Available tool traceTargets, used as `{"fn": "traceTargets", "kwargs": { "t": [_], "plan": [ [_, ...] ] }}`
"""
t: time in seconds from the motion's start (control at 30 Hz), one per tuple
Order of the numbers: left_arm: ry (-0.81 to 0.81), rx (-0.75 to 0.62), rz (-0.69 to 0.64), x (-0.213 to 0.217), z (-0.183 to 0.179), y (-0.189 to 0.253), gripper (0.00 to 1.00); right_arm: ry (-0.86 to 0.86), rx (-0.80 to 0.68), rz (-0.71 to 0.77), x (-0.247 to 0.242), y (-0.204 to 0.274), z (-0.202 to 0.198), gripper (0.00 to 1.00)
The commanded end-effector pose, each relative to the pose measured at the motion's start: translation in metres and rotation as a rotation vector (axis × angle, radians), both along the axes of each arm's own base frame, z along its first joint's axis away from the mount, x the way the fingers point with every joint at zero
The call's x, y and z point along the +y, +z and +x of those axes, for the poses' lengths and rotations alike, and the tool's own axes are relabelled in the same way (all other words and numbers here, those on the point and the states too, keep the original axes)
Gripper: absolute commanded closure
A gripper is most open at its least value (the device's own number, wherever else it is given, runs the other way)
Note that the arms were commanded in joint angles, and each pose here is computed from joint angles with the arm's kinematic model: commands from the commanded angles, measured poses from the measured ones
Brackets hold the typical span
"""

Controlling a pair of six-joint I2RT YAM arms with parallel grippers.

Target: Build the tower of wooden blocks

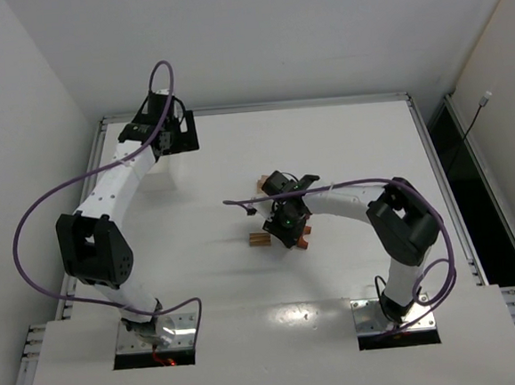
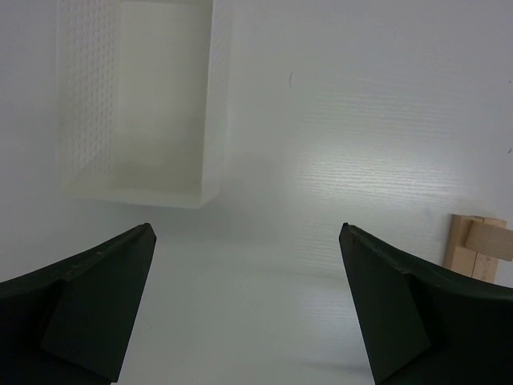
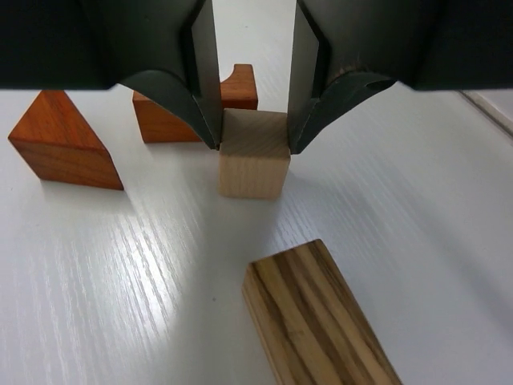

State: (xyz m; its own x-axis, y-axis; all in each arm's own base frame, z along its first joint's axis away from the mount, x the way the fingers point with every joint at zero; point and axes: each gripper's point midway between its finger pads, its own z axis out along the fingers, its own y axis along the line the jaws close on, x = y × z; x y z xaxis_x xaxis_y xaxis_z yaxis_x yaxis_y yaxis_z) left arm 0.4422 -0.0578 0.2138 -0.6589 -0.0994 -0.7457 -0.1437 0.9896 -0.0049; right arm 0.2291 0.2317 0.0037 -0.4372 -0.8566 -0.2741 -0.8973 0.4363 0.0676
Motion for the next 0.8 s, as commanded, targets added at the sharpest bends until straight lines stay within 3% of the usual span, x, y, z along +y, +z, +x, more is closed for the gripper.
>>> {"fn": "traceTargets", "kwargs": {
  "t": [0.0, 0.2, 0.33, 0.47, 0.77],
  "plan": [
    [0.004, -0.025, -0.006, 0.002, 0.007, 0.01, 0.0, 0.017, -0.044, 0.048, 0.022, 0.011, 0.011, 1.0],
    [0.1, -0.041, -0.005, 0.013, 0.005, 0.011, 0.0, -0.073, -0.048, 0.09, 0.031, 0.042, 0.029, 1.0],
    [0.168, -0.004, -0.019, 0.019, -0.01, -0.004, 0.0, -0.401, -0.05, 0.041, 0.021, 0.072, 0.053, 1.0],
    [0.191, 0.013, -0.016, 0.022, -0.017, -0.011, 0.0, -0.584, -0.149, 0.047, 0.024, 0.095, 0.076, 1.0],
    [0.171, 0.043, -0.025, 0.024, -0.032, -0.017, 0.0, -0.833, -0.207, 0.189, 0.052, 0.137, 0.108, 1.0]
  ]
}}
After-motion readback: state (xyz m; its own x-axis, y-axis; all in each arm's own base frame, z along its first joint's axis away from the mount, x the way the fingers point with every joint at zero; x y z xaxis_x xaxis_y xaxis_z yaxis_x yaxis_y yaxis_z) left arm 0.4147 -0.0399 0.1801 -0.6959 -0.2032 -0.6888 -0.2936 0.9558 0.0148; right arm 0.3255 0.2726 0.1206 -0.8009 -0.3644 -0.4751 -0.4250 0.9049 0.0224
